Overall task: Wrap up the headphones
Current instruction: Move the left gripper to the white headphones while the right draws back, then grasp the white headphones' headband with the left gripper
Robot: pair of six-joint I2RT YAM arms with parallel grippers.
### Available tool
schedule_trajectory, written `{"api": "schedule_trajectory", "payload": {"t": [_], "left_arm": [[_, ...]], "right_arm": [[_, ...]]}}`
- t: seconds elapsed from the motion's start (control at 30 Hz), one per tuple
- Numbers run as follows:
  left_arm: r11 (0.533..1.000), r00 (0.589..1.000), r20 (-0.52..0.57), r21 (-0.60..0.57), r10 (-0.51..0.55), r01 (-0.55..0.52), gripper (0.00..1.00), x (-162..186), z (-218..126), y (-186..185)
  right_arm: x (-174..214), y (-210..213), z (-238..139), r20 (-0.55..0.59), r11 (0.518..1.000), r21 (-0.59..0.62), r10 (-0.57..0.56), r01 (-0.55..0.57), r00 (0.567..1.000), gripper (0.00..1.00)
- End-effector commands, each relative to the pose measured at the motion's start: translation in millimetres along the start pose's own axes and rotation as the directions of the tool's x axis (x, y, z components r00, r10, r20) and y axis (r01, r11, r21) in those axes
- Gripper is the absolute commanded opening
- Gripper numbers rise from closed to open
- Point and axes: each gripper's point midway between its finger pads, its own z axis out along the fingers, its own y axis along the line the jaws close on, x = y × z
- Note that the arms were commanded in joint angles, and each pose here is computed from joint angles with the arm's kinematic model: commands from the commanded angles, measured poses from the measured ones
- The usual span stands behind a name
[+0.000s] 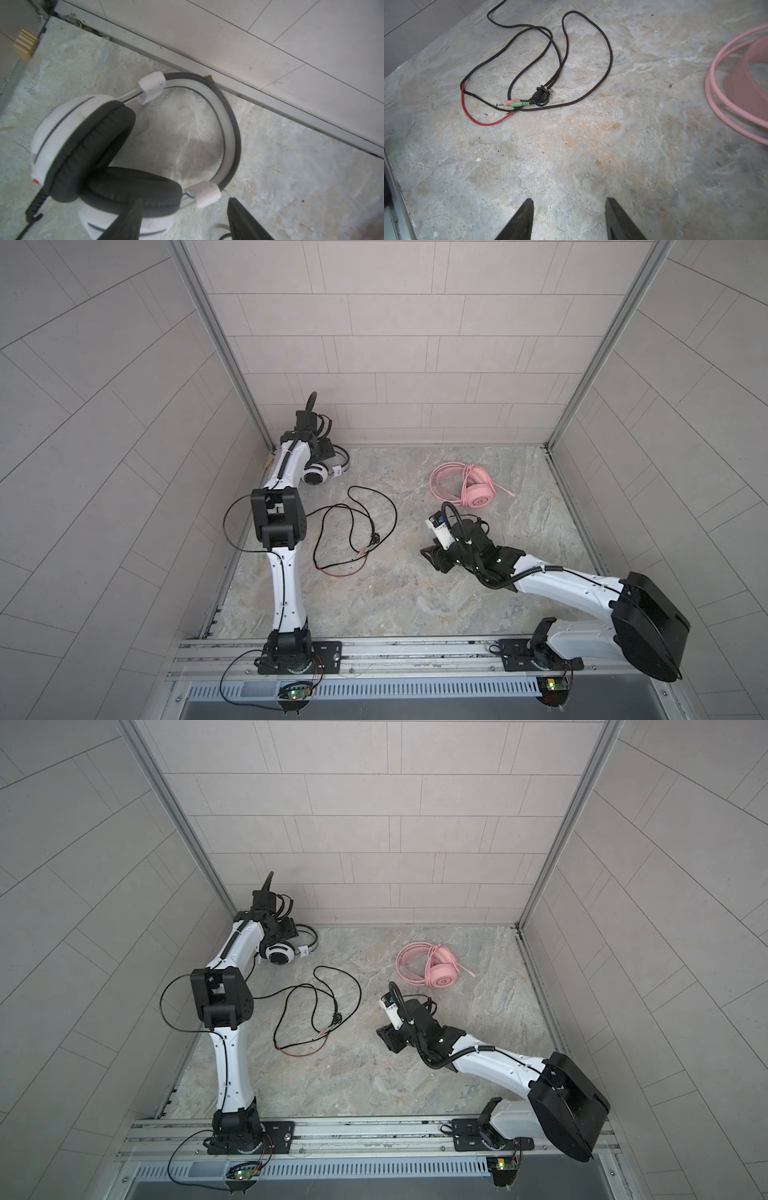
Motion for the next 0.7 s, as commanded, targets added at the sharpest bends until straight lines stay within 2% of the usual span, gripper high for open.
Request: {"api": "schedule_trajectory", "payload": {"t": [0.0,0.13,0.27,0.47,0.67], "left_arm": [[0.996,0.999,0.029,-0.082,0.037,-0.034,0.7,-15.4,6.2,26.6],[0.996,0.998,0.049,-0.08,0.029,-0.025,0.7,-20.5,18.1,34.0],[1.0,0.999,-0.043,-0.024,0.016,-0.017,0.68,0.0,29.2,26.6],[0.997,0.979,-0.192,-0.015,-0.074,0.072,0.68,50.5,12.9,23.8],[0.996,0.963,-0.251,-0.009,-0.093,0.094,0.68,109.6,-13.1,6.5]], "right_arm": [[-12.4,3.3,-0.1,0.063,0.998,0.015,-0.058,0.057,0.996,0.57],[-8.0,8.0,5.9,0.053,0.997,0.007,-0.074,0.074,0.996,0.57],[-5.8,11.1,10.7,0.045,0.996,0.007,-0.086,0.086,0.995,0.57],[-3.0,10.1,15.3,0.039,0.996,0.016,-0.086,0.085,0.996,0.57],[-0.3,6.4,18.2,0.031,0.996,0.035,-0.081,0.08,0.996,0.57]]}}
